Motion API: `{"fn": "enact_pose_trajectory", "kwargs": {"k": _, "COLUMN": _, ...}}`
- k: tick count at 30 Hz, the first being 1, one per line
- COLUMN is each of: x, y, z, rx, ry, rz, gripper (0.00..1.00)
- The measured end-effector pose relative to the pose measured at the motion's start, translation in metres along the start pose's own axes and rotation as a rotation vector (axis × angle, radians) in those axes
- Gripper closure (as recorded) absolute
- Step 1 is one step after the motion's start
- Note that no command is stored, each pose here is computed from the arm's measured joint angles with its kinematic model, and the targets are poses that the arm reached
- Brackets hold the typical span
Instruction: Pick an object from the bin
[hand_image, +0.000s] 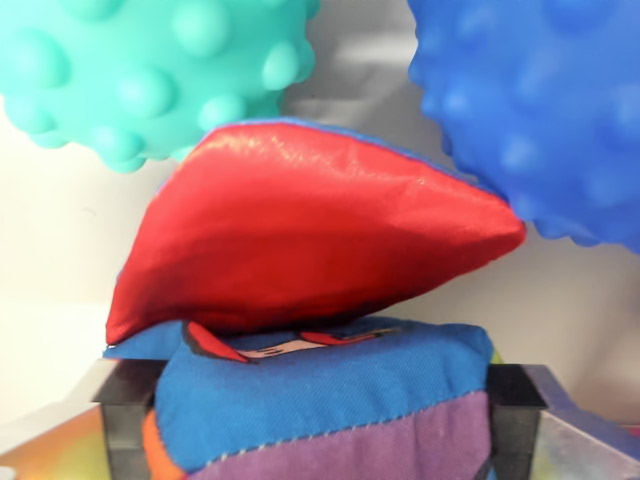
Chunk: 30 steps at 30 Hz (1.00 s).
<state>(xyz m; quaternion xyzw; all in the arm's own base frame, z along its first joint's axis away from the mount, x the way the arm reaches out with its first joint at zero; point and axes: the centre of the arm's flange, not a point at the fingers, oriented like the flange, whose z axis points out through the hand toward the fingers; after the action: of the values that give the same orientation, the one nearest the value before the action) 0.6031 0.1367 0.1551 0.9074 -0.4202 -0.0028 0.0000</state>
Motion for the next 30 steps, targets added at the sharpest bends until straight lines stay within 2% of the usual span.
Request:
{"fn": "enact_pose_trajectory", "kwargs": {"k": 17, "x": 0.0000, "y": 0.0000, "z": 0.0000, "rx": 0.0000, "ry": 0.0000, "rz": 0.000, "gripper": 1.00}}
{"fn": "enact_pose_trajectory", "kwargs": {"k": 30, "x": 0.0005, "y": -0.0006, "z": -0.0082, "rx": 0.0022, "ry": 0.0018, "rz": 0.000, "gripper": 1.00}}
